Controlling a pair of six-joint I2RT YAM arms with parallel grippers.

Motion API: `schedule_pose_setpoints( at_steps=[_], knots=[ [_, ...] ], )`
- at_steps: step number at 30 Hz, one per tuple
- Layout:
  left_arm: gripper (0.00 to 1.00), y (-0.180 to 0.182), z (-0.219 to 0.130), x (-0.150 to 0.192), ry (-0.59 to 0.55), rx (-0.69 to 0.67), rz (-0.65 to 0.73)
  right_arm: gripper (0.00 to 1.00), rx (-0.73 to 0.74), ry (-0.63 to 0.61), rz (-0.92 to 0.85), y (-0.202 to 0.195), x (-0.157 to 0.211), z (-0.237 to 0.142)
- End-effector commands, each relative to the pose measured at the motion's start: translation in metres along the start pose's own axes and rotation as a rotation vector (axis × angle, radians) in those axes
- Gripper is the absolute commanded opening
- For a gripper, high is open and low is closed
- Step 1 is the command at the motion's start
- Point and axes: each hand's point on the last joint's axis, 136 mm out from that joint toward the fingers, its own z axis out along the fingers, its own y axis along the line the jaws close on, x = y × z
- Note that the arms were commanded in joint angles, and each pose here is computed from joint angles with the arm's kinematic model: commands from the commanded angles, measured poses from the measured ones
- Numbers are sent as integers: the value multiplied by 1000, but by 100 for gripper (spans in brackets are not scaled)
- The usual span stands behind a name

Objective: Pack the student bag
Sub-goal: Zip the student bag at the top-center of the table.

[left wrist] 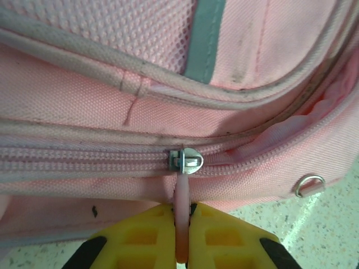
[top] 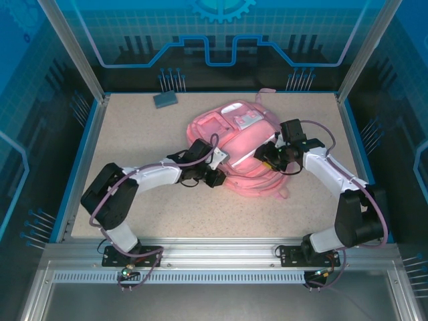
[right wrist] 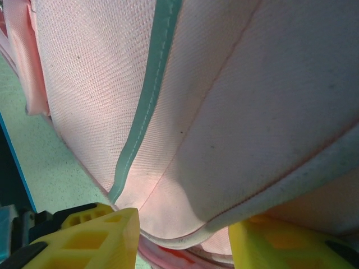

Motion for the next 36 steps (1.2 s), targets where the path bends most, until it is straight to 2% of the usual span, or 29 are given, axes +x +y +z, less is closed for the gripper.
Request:
schedule_pose_setpoints(
  at_steps=[1, 8, 10, 16, 18, 23, 29, 36],
  knots=[
    [0, -8, -19, -14, -83, -10, 68, 47, -43, 32, -19, 14, 7, 7],
    [0, -12, -37, -12, -126, -21, 52, 47, -86, 59, -15, 31, 14, 25],
    [0, -14, -43, -14, -140, -20, 54, 44, -111, 61, -21, 40, 14, 30],
    [0, -9, -58, -17, -134, -88, 47, 21, -215, 18, -46, 78, 9, 41],
    [0, 1, -63, -14, -113, -154, 44, 12, -195, -26, -33, 79, 1, 40],
    [0, 35, -79, -9, -61, -306, -17, 0, -91, -143, 5, 59, -18, 26],
    [0, 46, -90, -19, -90, -308, -85, 0, -54, -170, -7, 53, -20, 18],
    [0, 12, -88, -26, -102, -142, -68, 0, -176, -111, -46, 83, -9, 30]
  ],
)
